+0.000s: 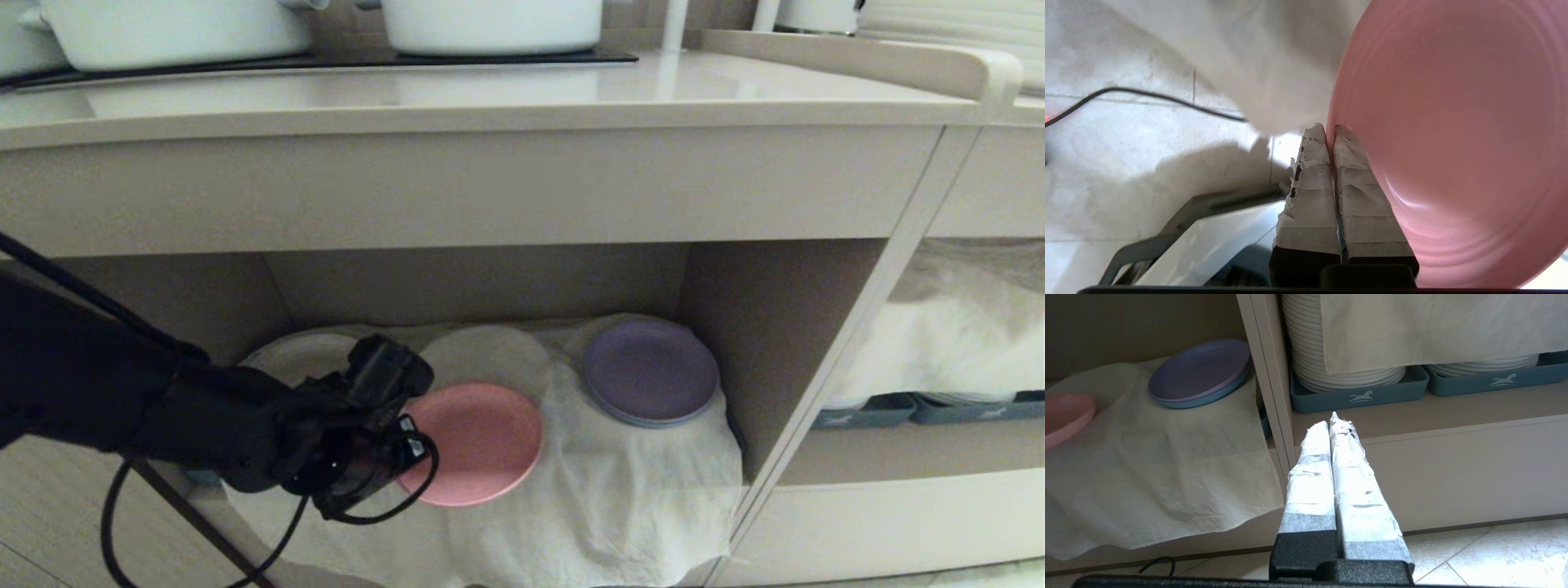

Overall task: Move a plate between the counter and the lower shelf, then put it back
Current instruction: Pick up the plate in the cupboard, then put the plate

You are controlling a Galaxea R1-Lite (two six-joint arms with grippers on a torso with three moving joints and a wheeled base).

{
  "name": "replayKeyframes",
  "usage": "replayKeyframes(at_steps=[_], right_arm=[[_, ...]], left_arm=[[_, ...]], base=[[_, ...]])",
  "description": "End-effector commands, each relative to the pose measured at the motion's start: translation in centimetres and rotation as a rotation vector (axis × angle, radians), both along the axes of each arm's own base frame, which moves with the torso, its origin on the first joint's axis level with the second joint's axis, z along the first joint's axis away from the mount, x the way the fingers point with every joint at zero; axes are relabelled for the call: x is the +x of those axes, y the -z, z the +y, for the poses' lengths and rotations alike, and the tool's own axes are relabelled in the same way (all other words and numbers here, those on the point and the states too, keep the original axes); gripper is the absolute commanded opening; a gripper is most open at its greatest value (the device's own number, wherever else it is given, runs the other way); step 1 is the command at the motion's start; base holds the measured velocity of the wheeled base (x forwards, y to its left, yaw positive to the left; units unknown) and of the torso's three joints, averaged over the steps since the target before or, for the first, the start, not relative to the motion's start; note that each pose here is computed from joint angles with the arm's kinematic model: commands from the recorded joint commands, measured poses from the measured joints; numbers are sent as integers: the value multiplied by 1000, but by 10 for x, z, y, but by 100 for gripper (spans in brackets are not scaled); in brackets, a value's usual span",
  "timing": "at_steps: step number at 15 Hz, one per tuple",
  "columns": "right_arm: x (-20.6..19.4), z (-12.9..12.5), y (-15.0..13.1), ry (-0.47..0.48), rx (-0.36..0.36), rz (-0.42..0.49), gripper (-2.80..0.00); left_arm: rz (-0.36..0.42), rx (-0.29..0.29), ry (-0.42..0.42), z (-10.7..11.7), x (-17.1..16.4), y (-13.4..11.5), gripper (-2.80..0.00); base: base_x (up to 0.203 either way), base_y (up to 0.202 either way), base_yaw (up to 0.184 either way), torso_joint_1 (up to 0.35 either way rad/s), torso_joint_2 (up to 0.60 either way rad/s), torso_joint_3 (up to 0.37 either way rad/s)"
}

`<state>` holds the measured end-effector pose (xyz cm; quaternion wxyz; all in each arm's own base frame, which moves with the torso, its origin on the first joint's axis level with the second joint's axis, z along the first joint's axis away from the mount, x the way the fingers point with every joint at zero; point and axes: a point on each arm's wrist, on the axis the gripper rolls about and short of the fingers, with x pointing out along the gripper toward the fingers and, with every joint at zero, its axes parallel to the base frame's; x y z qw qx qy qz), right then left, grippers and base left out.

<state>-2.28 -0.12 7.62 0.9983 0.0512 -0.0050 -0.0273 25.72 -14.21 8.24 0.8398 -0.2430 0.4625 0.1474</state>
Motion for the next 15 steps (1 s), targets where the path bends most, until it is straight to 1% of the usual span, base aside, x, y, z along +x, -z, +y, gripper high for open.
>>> replayKeyframes(at_steps=[1, 5, 11, 15], right_arm=[[0, 0, 0, 0, 0, 0, -280], [0, 0, 0, 0, 0, 0, -280], [0, 0, 0, 0, 0, 0, -280], [0, 0, 0, 0, 0, 0, -280]], left_arm=[[-17, -17, 2, 3, -14, -9, -280], [-25, -42, 2, 7, -38, -16, -280], [-44, -94, 35, 13, -82, -27, -280], [-50, -110, 46, 25, -106, -31, -280]], base=[[0, 0, 0, 0, 0, 0], [0, 0, 0, 0, 0, 0], [0, 0, 0, 0, 0, 0], [0, 0, 0, 0, 0, 0]])
